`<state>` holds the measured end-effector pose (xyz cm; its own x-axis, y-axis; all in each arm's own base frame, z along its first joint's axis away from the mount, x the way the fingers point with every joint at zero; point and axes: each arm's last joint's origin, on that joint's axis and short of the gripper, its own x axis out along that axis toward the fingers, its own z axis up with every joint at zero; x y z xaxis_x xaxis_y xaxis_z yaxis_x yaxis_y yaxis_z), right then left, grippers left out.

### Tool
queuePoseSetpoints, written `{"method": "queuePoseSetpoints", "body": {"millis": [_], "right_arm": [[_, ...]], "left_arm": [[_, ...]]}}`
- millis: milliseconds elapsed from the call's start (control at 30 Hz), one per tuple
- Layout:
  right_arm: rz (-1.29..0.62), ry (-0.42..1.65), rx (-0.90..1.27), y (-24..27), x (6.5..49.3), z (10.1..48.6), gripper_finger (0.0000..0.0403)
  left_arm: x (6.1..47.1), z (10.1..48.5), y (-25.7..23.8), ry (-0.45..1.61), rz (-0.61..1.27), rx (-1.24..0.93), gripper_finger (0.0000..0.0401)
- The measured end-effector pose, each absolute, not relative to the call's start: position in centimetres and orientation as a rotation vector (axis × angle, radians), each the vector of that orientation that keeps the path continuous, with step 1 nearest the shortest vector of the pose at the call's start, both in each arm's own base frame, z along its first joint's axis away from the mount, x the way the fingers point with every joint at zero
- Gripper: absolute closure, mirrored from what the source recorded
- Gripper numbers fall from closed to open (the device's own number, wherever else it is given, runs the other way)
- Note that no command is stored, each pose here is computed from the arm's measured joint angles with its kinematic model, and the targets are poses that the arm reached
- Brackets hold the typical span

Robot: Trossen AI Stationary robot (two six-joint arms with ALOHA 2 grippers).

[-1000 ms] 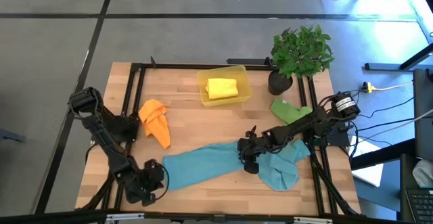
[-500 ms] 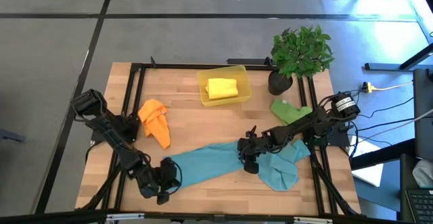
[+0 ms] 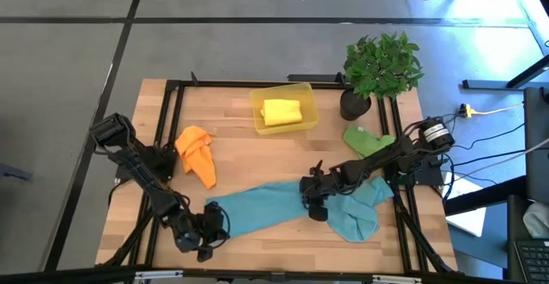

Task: Fold microfiber towels
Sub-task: Fold the left blue microfiber towel

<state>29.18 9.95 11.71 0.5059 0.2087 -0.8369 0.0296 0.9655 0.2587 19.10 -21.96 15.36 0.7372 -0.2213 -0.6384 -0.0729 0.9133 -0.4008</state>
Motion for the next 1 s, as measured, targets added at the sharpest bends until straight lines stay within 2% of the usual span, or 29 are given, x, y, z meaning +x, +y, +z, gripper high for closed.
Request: {"method": "queuePoseSetpoints", "body": {"millis": [200,333,500,700,1000], "right_arm": [[0.204,1.046,0.253,11.3,29.9,12.9,0.0259],[0.113,1.059,0.188,11.5,30.3,13.8,0.0222],[0.036,1.122,0.067,11.4,30.2,14.7,0.0212],[-0.019,1.126,-0.002,10.7,29.7,14.0,0.0237],[-0.072,1.122,0.035,9.2,29.1,12.5,0.0337]], "left_arm": [[19.1,15.4,-22.0,0.743,-0.084,-0.421,0.0401],[19.2,15.5,-22.0,0.734,-0.09,-0.433,0.0401],[19.1,15.4,-22.0,0.739,-0.09,-0.427,0.0401],[18.5,14.9,-21.9,0.787,-0.069,-0.379,0.0401],[18.3,14.8,-21.7,0.803,-0.051,-0.367,0.0401]]}}
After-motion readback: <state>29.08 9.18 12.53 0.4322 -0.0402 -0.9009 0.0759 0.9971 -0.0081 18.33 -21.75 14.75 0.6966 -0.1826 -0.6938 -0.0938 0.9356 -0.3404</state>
